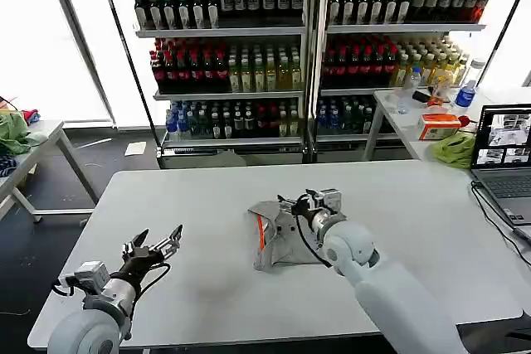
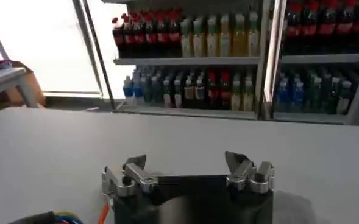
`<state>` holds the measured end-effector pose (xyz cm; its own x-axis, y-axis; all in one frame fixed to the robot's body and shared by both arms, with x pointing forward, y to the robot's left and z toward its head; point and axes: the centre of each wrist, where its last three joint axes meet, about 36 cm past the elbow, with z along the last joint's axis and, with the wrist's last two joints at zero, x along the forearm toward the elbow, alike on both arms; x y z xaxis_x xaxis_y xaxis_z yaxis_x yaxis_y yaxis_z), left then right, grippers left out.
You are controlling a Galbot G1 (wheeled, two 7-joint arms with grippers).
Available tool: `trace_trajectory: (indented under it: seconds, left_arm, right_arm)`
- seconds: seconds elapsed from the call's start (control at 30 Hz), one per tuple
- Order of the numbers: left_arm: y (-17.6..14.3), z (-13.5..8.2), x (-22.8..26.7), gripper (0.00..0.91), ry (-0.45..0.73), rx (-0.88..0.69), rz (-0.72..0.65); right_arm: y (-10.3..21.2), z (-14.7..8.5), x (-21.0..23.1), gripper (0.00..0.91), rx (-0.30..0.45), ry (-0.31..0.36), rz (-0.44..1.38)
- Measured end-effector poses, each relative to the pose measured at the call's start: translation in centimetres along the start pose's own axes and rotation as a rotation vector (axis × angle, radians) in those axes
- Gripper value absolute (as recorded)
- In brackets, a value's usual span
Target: Fold and organize the clothes.
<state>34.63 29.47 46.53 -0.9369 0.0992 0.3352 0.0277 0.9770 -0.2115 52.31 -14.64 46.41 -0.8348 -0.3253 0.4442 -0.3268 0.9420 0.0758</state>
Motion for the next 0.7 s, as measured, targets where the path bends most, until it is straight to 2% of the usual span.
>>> trace_trajectory:
  seconds: [0.27,0.7]
  left_arm:
    - [0.0,-0.1,-0.1,0.907,-0.003,0.003,0.002]
    - [0.0,-0.2,0.3,0.907,-0.009,0.009,0.001]
  right_arm:
    - [1.1,1.5,-2.1,0.907,0.034,0.051,0.009]
    - [2.0,3.2,-3.8,0.907,0.082,0.092,0.034]
